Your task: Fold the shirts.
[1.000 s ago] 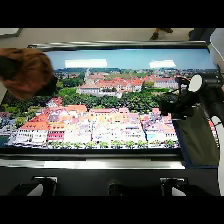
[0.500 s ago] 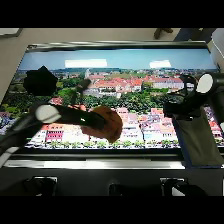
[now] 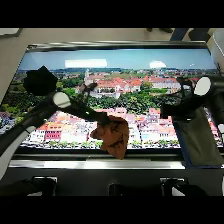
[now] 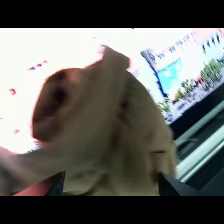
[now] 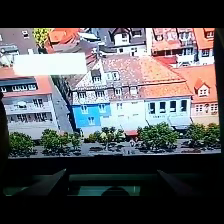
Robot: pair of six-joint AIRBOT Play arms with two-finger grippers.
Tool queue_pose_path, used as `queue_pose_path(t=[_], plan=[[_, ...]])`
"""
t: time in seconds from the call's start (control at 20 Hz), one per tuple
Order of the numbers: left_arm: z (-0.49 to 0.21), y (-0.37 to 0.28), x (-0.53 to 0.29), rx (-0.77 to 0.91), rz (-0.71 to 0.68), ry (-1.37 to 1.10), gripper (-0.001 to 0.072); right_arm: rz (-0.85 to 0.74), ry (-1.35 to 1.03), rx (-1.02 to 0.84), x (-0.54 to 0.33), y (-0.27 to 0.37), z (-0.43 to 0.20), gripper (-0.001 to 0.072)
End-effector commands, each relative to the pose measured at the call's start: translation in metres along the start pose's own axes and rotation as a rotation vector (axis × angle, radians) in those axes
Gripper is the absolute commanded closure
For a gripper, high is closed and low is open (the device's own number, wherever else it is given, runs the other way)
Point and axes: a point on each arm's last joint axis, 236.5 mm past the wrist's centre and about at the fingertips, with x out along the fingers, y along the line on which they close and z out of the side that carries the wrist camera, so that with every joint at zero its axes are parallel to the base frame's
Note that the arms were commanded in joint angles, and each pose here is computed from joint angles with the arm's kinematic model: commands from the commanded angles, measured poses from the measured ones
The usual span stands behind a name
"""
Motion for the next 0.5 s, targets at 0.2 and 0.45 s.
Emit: queue_pose_path(t=[0.2,0.45], plan=[[-0.081,0.123,-0.018,-0.300,0.120,0.130,0.0050,0.336,0.256,-0.032,0.071,0.062,-0.075,0.0060],[-0.079,0.109,0.042,-0.428,-0.008,0.023,0.0067,0.391,0.299,-0.064,0.080,0.070,-0.093,0.0061]])
